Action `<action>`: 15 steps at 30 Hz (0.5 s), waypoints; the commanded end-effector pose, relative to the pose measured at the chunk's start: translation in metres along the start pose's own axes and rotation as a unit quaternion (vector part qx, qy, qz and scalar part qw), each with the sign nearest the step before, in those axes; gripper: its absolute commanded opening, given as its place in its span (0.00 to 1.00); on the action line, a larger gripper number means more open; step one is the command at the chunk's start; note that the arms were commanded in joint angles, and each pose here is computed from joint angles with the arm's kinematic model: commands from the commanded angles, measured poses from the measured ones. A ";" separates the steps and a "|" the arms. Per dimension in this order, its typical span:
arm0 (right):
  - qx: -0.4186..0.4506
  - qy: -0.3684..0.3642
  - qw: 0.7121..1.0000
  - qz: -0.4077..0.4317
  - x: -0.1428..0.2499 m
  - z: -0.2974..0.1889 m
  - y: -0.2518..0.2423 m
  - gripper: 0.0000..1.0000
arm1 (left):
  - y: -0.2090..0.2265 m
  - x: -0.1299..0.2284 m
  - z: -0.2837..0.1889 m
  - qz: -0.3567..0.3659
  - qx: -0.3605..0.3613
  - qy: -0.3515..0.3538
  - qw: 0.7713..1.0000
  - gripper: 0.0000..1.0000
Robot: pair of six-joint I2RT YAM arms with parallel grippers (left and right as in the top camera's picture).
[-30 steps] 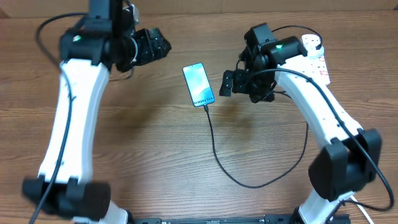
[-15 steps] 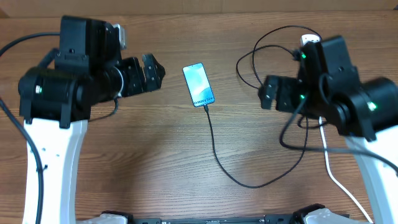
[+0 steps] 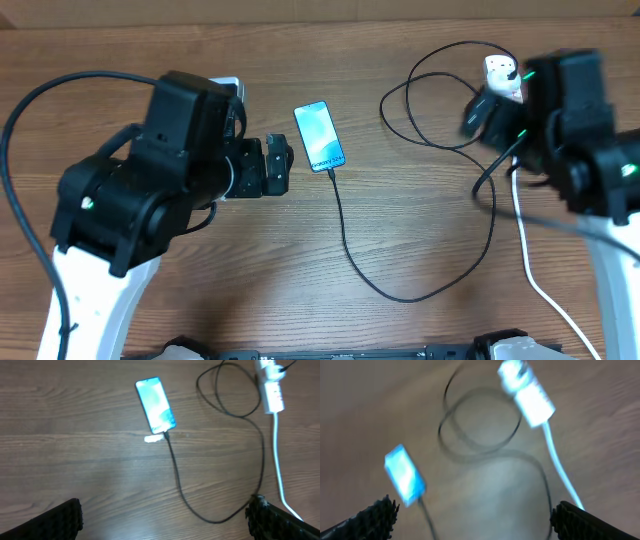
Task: Plug charger to phone and switch on socket
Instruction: 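Move the right gripper over the white power strip's orange switch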
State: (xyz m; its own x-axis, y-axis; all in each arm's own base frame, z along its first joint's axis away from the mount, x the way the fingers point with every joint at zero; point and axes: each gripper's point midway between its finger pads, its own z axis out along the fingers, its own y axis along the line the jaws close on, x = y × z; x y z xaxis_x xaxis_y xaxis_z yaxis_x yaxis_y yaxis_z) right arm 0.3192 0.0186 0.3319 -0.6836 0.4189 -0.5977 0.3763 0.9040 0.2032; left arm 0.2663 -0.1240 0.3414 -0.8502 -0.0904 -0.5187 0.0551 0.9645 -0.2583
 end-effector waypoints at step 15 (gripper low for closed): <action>0.016 -0.017 1.000 0.015 -0.119 0.162 -0.119 1.00 | 0.014 -0.004 0.035 -0.005 -0.064 0.028 0.998 0.99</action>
State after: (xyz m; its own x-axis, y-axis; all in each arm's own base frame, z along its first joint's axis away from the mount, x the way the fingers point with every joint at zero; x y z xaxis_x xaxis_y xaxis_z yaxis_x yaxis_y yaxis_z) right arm 0.4459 -0.1357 0.2432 -0.6639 0.4914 -0.5637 0.4483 0.8649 0.2258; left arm 0.2871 -0.1202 0.3154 -0.8762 -0.0879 -0.4739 -0.0044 0.9846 -0.1745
